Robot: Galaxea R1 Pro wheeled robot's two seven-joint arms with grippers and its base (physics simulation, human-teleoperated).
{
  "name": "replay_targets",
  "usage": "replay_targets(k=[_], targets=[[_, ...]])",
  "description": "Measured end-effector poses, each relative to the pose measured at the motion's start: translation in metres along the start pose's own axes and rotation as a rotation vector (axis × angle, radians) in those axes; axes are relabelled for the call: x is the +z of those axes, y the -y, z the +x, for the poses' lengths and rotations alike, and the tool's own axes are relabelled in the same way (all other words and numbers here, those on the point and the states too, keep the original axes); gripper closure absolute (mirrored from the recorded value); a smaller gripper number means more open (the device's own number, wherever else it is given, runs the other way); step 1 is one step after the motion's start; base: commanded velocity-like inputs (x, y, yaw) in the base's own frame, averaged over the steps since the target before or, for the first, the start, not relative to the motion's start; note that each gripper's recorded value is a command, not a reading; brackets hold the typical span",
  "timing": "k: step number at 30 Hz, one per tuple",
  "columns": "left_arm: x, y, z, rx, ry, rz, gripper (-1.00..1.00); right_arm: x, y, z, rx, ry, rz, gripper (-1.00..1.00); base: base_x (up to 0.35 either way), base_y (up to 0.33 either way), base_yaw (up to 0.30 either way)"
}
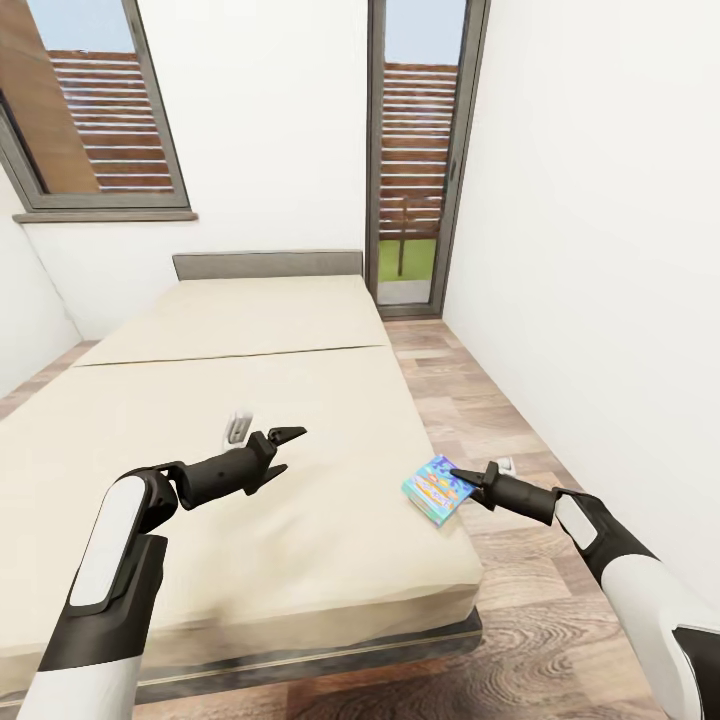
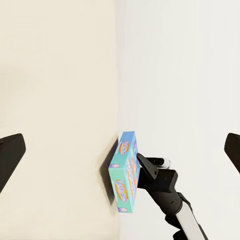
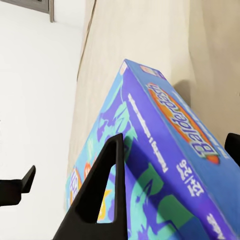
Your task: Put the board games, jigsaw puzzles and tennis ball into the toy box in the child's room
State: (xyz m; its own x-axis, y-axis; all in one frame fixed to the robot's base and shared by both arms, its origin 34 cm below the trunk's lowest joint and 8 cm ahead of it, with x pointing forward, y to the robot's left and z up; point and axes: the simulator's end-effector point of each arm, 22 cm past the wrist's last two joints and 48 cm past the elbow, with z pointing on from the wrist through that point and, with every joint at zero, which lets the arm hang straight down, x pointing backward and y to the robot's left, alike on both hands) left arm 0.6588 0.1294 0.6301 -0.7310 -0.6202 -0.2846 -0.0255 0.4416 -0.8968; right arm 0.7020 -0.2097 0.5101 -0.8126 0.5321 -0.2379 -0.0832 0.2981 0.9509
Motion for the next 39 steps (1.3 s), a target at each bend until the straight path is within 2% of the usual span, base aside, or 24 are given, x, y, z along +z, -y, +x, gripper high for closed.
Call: replay_targets(k=[14, 23, 39], targets=[[-0.001, -0.001, -0.001, 0.001, 0.002, -0.002, -1.0, 0.001, -0.002, 0.0, -0.012, -0.002, 0.0, 1.0, 0.0, 0.0, 0.0], [-0.001, -0.003, -0.002, 0.0, 0.003, -0.006, -1.0, 0.006, -0.009, -0.002, -0.068, -0.01, 0.002, 1.0, 0.0, 0.0, 0.0], [-0.001, -0.005, -0.002, 0.0, 0.002, -0.012, -1.0, 0.009, -0.022, -0.004, -0.08, -0.016, -0.02, 1.0, 0.0, 0.0, 0.0]])
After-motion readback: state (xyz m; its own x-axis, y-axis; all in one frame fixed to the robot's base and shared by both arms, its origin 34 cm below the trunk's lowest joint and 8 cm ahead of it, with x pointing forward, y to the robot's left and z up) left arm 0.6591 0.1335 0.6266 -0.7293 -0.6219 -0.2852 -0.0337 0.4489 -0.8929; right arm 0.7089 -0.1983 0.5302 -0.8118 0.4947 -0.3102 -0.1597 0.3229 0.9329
